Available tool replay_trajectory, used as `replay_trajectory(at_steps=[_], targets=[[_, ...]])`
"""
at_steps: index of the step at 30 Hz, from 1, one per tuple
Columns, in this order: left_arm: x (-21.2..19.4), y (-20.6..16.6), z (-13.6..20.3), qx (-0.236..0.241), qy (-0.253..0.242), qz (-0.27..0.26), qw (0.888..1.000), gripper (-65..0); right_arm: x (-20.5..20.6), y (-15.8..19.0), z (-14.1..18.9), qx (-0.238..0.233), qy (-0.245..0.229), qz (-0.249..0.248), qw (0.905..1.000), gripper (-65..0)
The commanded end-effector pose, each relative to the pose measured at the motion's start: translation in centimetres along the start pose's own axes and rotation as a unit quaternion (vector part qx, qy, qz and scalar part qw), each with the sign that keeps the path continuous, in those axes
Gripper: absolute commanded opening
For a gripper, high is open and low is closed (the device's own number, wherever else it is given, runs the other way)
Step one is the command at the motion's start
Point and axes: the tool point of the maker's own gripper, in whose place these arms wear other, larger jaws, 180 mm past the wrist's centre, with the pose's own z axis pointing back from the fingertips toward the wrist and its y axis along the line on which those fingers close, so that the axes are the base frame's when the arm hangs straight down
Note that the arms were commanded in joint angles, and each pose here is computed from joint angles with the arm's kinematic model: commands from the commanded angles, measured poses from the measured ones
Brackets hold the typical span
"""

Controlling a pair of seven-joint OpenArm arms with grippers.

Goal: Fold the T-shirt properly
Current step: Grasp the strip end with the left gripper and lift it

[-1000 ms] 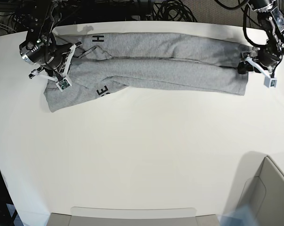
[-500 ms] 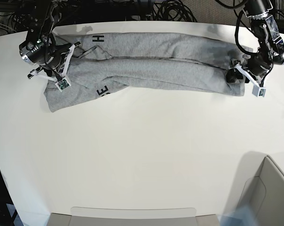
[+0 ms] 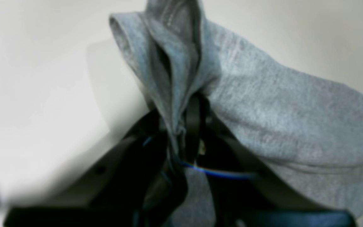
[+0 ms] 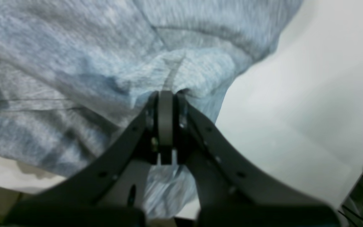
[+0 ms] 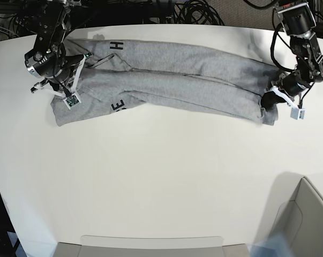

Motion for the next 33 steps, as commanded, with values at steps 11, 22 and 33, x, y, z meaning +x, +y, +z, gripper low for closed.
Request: replay_trajectory(at_steps=[11,22,33], targets=[[-1.7,8.1,2.2,0.105,0.053,0.047,0.992,-65.0,1.8,-0.2,0.5,-0.005,-0.029,0.0,0.9996,-59.0],[1.0,8.5,3.6,0.117,0.034,0.014,0.992,-65.0,2.2,0.6,0.4,0.004,-0.035,-0.009,0.9993,-58.4],[5.7,5.0,8.8,0.141,-0.006,-0.075,0.987,-65.0,2.2,0.6,0.4,0.004,-0.035,-0.009,0.9993,-58.2]])
